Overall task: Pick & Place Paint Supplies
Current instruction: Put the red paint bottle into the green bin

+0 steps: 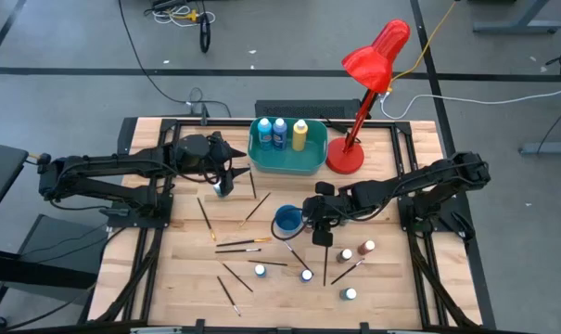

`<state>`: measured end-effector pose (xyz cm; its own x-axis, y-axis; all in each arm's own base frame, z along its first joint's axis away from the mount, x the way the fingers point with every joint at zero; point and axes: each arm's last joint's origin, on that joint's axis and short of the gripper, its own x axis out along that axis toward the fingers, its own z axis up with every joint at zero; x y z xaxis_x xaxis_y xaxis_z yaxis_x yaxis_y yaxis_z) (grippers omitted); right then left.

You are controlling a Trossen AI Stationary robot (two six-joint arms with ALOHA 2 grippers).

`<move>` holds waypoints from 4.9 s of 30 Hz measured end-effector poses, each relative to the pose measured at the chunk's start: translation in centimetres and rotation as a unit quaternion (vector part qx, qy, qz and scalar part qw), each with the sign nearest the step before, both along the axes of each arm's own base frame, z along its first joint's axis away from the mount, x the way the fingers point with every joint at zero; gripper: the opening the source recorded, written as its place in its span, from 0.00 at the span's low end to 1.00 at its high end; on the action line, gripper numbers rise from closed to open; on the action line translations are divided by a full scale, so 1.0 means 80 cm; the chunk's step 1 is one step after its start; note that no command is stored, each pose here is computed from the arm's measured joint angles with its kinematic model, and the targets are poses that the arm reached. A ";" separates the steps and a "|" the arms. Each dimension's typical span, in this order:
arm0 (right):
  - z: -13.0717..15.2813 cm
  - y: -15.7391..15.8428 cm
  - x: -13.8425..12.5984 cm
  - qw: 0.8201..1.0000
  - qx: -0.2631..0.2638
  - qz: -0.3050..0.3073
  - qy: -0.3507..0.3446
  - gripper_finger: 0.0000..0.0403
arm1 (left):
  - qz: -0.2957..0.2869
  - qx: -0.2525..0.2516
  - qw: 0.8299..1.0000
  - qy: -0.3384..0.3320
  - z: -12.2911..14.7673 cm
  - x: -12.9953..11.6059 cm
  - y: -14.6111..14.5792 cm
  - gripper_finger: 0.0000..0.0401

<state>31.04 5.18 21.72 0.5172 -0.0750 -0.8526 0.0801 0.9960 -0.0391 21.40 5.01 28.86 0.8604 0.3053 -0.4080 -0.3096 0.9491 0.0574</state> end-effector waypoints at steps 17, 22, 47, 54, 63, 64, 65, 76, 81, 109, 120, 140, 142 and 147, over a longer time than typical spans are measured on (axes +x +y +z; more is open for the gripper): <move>0.015 -0.002 -0.011 0.999 -0.031 0.021 -0.006 0.38 | 0.000 0.001 1.000 -0.004 0.001 0.000 0.000 0.58; 0.022 -0.002 -0.014 0.999 -0.020 0.023 -0.017 0.38 | 0.001 0.001 1.000 -0.005 0.001 0.000 0.000 0.58; -0.019 0.010 0.004 1.000 0.004 0.007 0.028 0.41 | 0.002 -0.002 1.000 -0.008 0.001 0.001 0.000 0.58; -0.019 0.009 0.004 0.999 -0.024 0.013 0.027 0.45 | 0.002 -0.002 1.000 -0.008 0.001 0.001 0.000 0.58; -0.018 0.010 0.003 0.999 -0.015 0.034 0.030 0.30 | 0.000 0.002 1.000 -0.007 0.001 0.001 0.000 0.58; -0.018 0.010 0.003 0.998 -0.009 0.045 0.031 0.27 | 0.000 0.002 1.000 -0.007 0.001 0.001 0.000 0.58; -0.016 0.011 0.002 0.998 -0.004 0.058 0.033 0.26 | 0.000 0.002 1.000 -0.007 0.001 0.001 0.000 0.58; 0.066 -0.038 -0.016 0.983 -0.180 -0.014 -0.020 0.33 | -0.001 0.003 1.000 -0.006 0.001 0.001 0.000 0.58; 0.112 -0.091 -0.008 0.972 -0.211 -0.072 -0.078 0.27 | -0.001 0.003 1.000 -0.006 0.001 0.001 0.000 0.58; -0.022 -0.295 0.000 0.973 -0.085 -0.215 0.006 0.28 | -0.011 0.029 0.999 0.008 -0.001 0.002 0.001 0.58; -0.025 -0.328 -0.002 0.973 -0.085 -0.211 -0.045 0.28 | -0.012 0.040 0.999 0.010 0.000 0.002 0.001 0.58; -0.021 -0.338 -0.004 0.973 -0.083 -0.205 -0.072 0.49 | -0.009 0.034 0.999 0.008 0.000 0.002 0.001 0.58; -0.020 -0.339 -0.005 0.971 -0.092 -0.209 -0.069 0.51 | -0.009 0.034 0.999 0.008 0.000 0.002 0.001 0.58; 0.003 -0.327 -0.008 0.967 -0.128 -0.210 -0.069 0.50 | -0.009 0.032 0.999 0.015 -0.002 0.001 0.001 0.58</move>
<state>30.38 -20.95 21.93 0.5034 -0.5026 -0.7029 0.4980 0.8335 -0.2394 21.49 5.09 28.72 0.8533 0.3169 -0.4141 -0.2900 0.9484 0.1281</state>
